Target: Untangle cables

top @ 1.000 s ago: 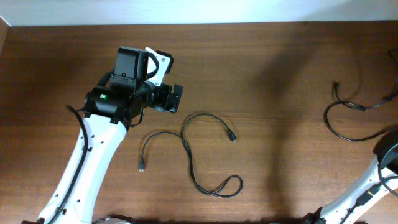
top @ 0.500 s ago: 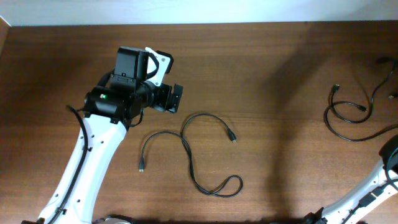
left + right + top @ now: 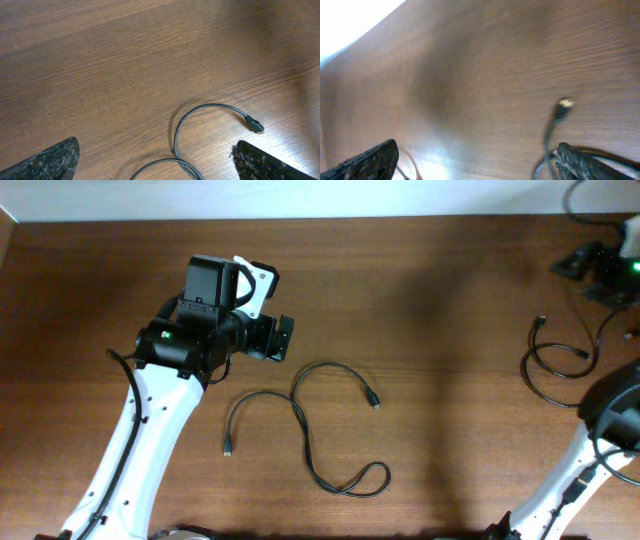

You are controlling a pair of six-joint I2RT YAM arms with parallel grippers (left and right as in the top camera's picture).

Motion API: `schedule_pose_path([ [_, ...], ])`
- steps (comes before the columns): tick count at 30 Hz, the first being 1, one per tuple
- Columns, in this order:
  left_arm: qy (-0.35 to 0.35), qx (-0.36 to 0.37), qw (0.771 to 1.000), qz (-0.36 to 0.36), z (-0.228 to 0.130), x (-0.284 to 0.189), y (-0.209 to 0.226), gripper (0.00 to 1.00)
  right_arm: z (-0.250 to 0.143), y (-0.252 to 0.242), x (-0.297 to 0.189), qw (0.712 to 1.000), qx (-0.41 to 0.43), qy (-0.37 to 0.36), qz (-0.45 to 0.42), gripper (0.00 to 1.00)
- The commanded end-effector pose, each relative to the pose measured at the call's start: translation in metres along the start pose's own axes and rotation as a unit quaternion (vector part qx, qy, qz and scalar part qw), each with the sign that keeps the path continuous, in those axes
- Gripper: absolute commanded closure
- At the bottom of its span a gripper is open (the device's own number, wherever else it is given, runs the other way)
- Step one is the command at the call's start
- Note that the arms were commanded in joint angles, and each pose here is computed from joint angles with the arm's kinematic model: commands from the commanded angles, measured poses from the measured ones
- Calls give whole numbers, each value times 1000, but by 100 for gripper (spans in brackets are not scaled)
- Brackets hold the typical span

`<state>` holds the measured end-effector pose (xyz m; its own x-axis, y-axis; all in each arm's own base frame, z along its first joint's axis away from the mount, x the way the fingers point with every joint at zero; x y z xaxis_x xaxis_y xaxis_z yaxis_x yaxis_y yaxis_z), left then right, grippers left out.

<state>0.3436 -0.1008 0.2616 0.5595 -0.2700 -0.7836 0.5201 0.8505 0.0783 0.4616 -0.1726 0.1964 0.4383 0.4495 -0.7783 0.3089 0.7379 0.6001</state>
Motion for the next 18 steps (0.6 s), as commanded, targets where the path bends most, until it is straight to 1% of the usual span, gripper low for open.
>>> schedule_pose_path([
  [1,-12,2,1000,-5,4,-6,-2,1,-21,42,27,997,-68,47,-8,1],
  [2,-12,2,1000,-5,4,-6,-2,1,-36,68,44,993,-88,78,-2,1],
  [7,-12,2,1000,-5,4,-6,-2,1,-90,140,89,975,-153,162,6,0],
  [8,-12,2,1000,-5,4,-6,-2,1,-107,154,100,967,-176,183,-11,0],
  [9,-12,2,1000,-5,4,-6,-2,1,-115,161,106,962,-191,193,-25,0],
  [11,-12,2,1000,-5,4,-6,-2,1,-134,169,119,949,-222,204,-94,0],
  [12,-12,2,1000,-5,4,-6,-2,1,-139,166,120,943,-223,206,-139,0],
  [14,-12,2,1000,-5,4,-6,-2,1,-150,158,109,933,-209,226,-187,1],
  [16,-12,2,1000,-5,4,-6,-2,1,-144,160,90,941,-181,188,-216,1],
  [17,-12,2,1000,-5,4,-6,-2,1,-143,169,68,945,-183,159,-219,1],
  [18,-12,2,1000,-5,4,-6,-2,1,-144,176,54,948,-187,145,-214,1],
])
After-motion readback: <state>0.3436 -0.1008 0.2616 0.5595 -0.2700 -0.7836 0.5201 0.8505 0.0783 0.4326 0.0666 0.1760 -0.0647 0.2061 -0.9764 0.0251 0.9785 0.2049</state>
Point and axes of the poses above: each gripper's point midway between its finger pads, its own x axis out along the fingers, its own y axis along the line the jaws close on, z = x × y, the point moved 4 cm from there along -x, back along the fingers, and after that the axes turned 12 degrees about x, right-handed, at the moved point
